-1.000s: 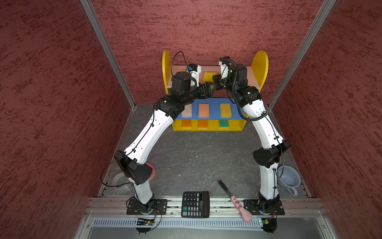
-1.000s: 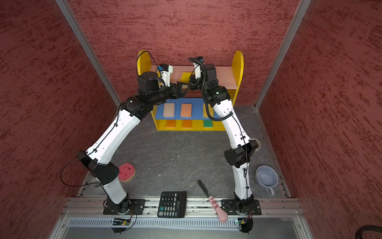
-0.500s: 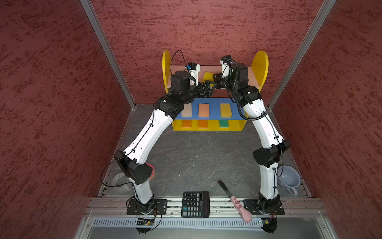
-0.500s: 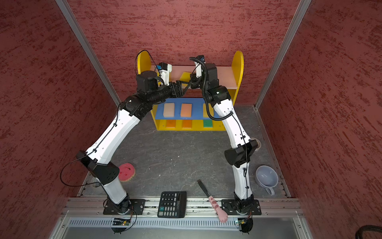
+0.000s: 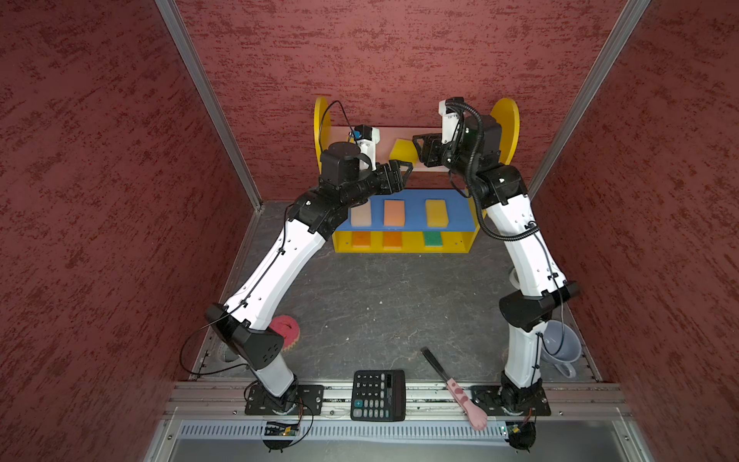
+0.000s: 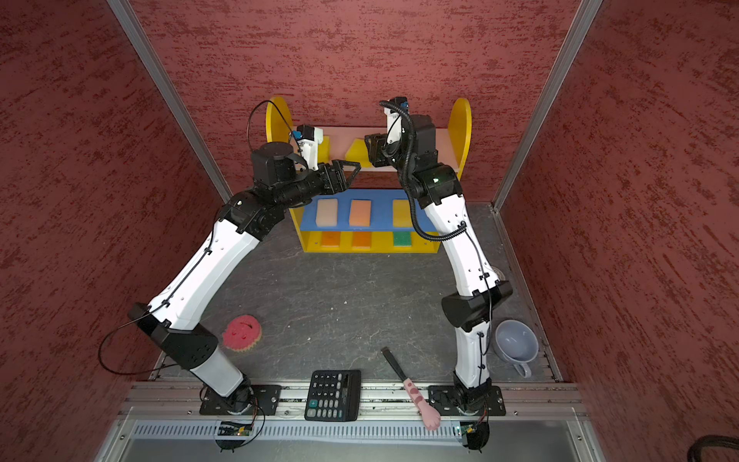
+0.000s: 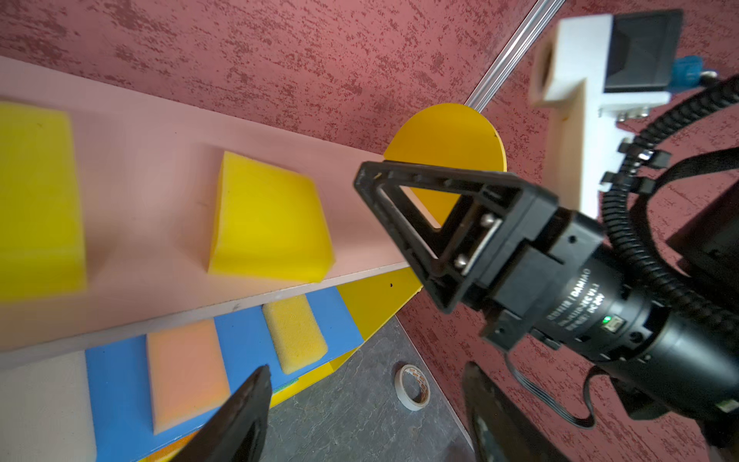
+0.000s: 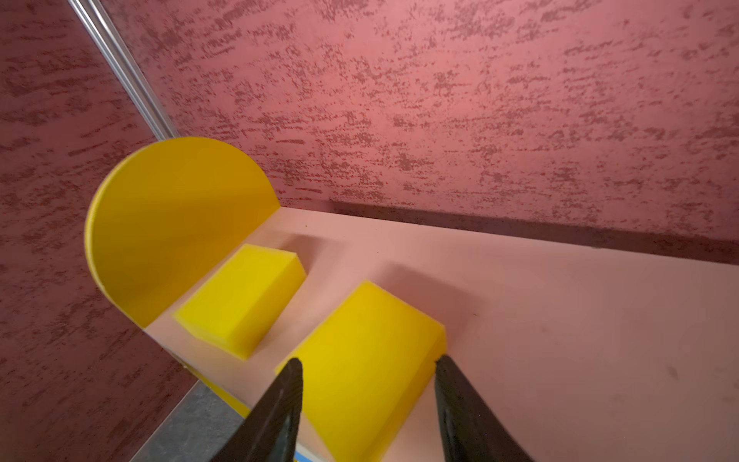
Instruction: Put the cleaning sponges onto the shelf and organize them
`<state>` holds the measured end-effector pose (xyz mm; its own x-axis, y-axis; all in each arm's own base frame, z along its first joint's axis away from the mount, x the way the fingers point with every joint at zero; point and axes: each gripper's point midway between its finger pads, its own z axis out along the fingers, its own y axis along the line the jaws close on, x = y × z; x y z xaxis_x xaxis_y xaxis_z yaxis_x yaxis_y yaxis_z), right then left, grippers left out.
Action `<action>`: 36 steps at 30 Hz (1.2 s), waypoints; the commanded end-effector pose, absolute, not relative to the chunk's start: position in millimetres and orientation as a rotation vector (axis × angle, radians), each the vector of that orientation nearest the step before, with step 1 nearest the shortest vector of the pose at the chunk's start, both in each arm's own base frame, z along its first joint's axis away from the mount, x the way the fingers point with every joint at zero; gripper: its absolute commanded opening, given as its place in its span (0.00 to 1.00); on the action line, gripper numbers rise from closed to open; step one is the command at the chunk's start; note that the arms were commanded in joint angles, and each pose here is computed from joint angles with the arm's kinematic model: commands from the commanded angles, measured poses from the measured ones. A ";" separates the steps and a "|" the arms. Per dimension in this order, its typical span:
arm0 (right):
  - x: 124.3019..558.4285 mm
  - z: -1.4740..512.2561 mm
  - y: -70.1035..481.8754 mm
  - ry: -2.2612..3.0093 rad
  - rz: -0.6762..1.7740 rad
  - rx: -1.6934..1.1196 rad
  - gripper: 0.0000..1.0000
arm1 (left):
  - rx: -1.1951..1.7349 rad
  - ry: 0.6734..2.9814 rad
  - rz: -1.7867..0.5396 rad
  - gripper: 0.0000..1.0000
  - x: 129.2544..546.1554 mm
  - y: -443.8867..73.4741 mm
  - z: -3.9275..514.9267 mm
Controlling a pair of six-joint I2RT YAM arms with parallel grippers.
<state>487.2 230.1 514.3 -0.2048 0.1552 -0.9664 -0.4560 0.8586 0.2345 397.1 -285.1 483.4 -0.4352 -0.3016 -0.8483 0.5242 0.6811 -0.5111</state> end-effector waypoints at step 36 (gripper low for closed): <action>475.0 453.6 264.4 1.824 0.715 -0.234 0.00 | 0.093 1.659 -0.842 0.75 367.7 -239.1 516.1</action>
